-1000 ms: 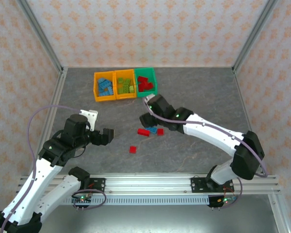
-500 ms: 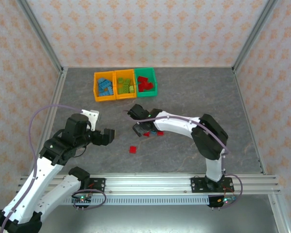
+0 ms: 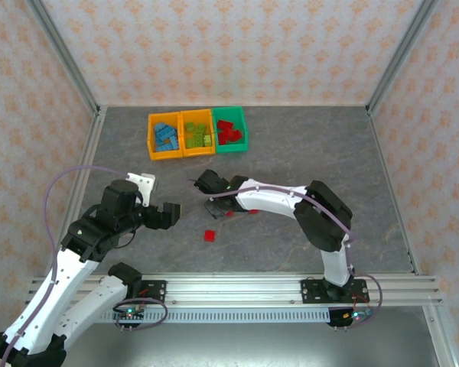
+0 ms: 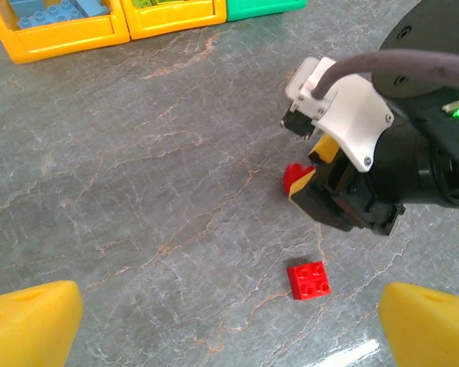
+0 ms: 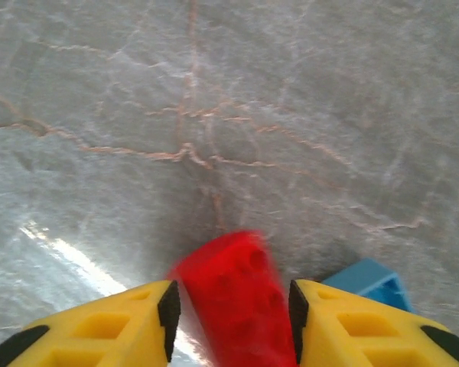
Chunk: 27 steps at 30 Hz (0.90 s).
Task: Sort the legos into containers by color
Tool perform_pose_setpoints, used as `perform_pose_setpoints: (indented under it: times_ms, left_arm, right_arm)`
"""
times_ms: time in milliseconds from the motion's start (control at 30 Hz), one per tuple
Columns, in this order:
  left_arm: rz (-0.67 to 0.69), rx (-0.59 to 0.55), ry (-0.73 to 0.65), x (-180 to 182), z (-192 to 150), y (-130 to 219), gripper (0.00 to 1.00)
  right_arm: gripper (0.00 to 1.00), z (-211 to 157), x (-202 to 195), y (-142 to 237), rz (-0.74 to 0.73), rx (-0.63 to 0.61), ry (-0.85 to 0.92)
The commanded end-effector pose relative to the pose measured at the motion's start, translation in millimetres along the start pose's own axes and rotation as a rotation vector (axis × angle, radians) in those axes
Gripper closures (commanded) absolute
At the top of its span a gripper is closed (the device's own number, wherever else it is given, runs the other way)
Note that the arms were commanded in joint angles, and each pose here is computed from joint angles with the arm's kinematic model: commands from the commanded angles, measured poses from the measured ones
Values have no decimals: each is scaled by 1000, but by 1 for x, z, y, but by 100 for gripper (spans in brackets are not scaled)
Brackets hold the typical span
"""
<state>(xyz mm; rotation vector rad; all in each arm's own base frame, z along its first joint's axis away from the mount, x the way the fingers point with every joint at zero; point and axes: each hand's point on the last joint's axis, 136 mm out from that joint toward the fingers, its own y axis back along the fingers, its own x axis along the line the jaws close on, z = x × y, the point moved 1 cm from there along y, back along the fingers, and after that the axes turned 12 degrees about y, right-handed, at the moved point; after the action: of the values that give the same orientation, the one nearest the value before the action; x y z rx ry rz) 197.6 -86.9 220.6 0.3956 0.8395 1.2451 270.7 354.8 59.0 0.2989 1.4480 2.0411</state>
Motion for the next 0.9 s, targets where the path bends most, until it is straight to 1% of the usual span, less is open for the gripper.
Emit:
perform_pose_setpoints:
  times_ms: [0,100,167,267,333,400,467,500,533,600,700,767,867]
  left_arm:
    - [21,-28,-9,5,4,0,0]
    - [19,-27,-9,4,4,0,0]
    - [18,-28,-11,4,4,0,0]
    - [14,-31,-11,4,4,1,0]
    - [14,-32,-7,4,4,1,0]
    - [13,-31,-9,4,4,1,0]
    - [14,-32,-8,4,4,2,0]
    - [10,-34,-7,3,4,2,0]
    - [5,-37,-10,3,4,2,0]
    - [-7,-35,-13,1,4,3,0]
    - [-39,-25,-22,-4,2,2,0]
    - [-58,-19,-28,-8,2,2,0]
    - [-66,-16,-31,-9,1,2,0]
  right_arm:
    - [52,-27,18,-17,60,106,-3]
    - [48,-32,28,-18,119,116,-16]
    - [45,-35,30,-20,131,121,-19]
    - [43,-39,26,-23,102,135,-23]
    - [44,-38,24,-26,86,137,-37]
    - [52,-34,22,-30,69,131,-60]
    - [64,-30,18,-32,39,106,-93]
    - [68,-27,17,-29,35,88,-104]
    - [72,-22,16,-24,40,57,-119]
    - [74,-8,14,-7,51,-22,-149]
    - [76,16,2,33,43,-180,-199]
    - [76,34,-16,64,30,-311,-252]
    - [76,55,-60,92,-39,-460,-354]
